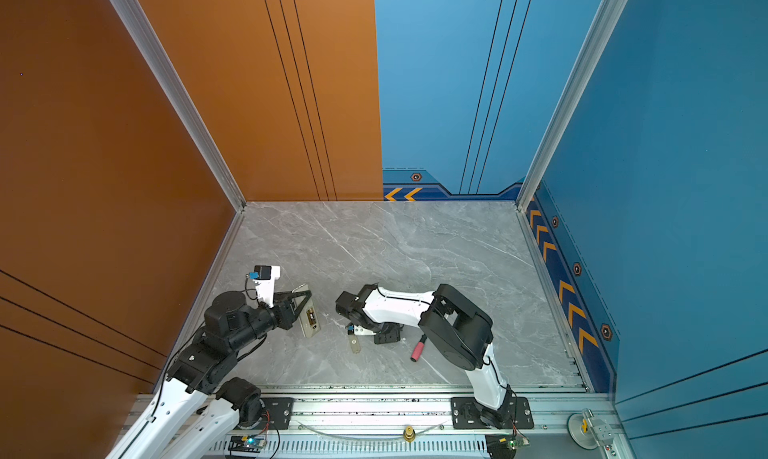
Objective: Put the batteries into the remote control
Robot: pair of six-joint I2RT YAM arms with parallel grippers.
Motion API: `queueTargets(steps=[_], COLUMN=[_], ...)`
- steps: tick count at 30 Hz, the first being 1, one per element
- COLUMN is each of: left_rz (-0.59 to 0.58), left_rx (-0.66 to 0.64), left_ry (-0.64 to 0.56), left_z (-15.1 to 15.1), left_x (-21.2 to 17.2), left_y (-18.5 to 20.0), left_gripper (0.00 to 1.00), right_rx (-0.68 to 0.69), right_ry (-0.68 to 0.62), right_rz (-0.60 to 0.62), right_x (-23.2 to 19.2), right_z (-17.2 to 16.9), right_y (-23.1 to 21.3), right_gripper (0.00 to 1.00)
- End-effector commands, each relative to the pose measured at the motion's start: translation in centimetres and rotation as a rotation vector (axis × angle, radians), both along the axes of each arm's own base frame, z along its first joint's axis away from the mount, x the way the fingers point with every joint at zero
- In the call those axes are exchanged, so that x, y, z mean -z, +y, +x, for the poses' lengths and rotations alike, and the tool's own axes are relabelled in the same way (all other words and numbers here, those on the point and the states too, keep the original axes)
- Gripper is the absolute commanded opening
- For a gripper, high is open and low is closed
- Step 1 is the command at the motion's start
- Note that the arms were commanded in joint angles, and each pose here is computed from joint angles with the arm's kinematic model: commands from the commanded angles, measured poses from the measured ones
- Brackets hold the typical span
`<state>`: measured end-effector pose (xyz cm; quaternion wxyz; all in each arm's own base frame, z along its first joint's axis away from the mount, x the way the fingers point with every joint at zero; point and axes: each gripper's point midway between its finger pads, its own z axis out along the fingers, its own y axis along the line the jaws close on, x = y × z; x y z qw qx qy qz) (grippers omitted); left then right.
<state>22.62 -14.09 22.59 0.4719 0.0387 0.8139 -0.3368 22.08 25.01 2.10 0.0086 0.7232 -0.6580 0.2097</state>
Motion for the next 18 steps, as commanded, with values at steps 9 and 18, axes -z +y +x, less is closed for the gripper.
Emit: queueTargets(steps=[9,18], left_rz=[-0.016,-0.015], left_rx=[0.0,0.001], left_ry=[-0.024,-0.023], left_z=[0.2,0.2], left_x=[-1.1,-1.0], left_y=[0.0,0.0], left_gripper=[0.0,0.0], right_rx=[-0.138,-0.105], right_ry=[-0.026,0.043], right_rz=[0.157,0.186], right_x=[-0.3,0.6], right_z=[-1.7,-3.1], right_y=[4.0,3.4], right_gripper=[0.0,0.27])
